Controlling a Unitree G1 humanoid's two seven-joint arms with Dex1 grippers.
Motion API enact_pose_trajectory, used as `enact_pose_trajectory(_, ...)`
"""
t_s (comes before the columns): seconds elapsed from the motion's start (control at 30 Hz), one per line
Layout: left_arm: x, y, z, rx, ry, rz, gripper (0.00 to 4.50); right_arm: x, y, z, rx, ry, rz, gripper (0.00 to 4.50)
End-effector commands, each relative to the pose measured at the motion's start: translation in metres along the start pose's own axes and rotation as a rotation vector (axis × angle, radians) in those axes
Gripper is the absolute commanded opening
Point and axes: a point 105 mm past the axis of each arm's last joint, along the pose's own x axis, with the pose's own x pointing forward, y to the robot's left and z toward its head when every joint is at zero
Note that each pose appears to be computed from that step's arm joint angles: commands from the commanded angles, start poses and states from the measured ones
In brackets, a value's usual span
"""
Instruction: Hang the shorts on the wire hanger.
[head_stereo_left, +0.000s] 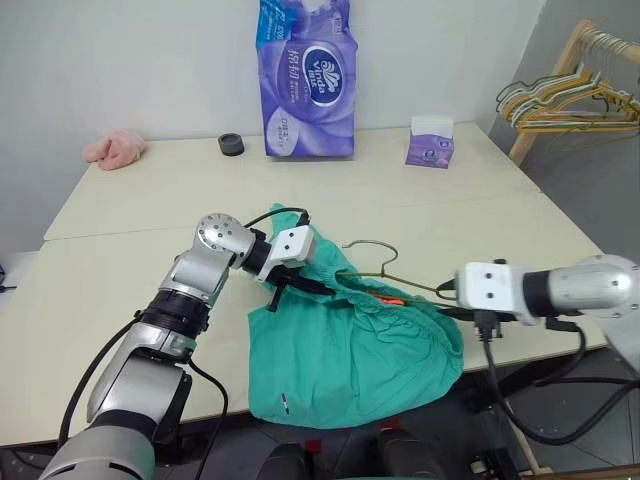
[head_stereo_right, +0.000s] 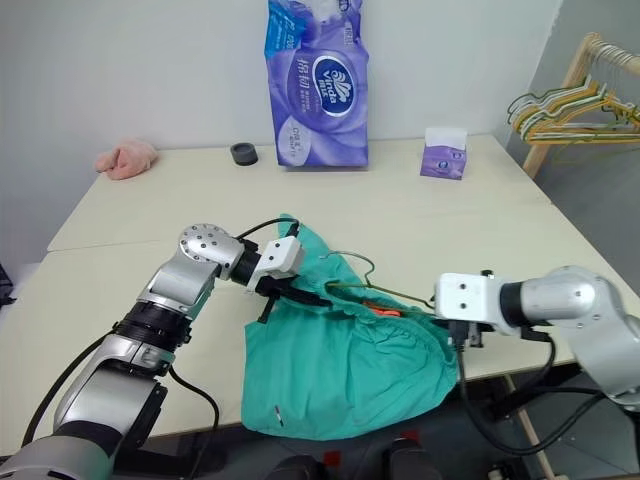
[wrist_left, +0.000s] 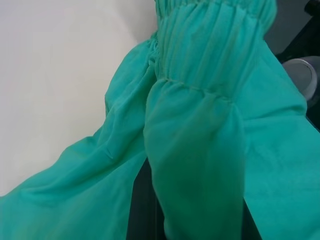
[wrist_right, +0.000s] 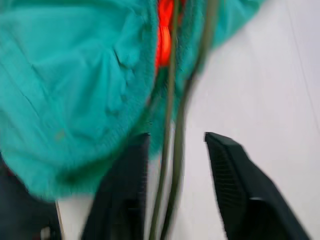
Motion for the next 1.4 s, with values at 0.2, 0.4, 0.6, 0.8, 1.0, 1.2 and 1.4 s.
enact_pose_trajectory(0.2,-0.007,0.010,0.007,0.049,-0.007,0.064,0.00,-0.036,-0.001,-0.046,0.497,-0.118,-0.362,3.62)
enact_pose_trajectory(0.4,-0.012,0.014,0.006,0.048,-0.004,0.090,0.00,-0.024,0.047,-0.032,0.664,-0.297,-0.371,3.62)
enact_pose_trajectory(0.6,-0.015,0.017,0.005,0.052,0.002,0.100,0.00,0.005,0.082,-0.032,0.864,-0.295,-0.328,3.62)
enact_pose_trajectory(0.8,-0.015,0.017,0.005,0.056,-0.001,0.104,0.00,0.030,0.078,-0.034,0.929,-0.295,-0.355,3.62)
enact_pose_trajectory(1.0,-0.015,0.016,0.005,0.054,-0.002,0.108,0.00,0.044,0.078,-0.029,0.975,-0.316,-0.307,3.26)
enact_pose_trajectory(1.2,-0.015,0.015,0.004,0.052,-0.002,0.112,0.00,0.048,0.076,-0.021,1.003,-0.343,-0.278,1.35)
enact_pose_trajectory(1.4,-0.016,0.015,0.005,0.045,-0.007,0.113,0.00,0.045,0.070,-0.020,1.000,-0.353,-0.304,0.02)
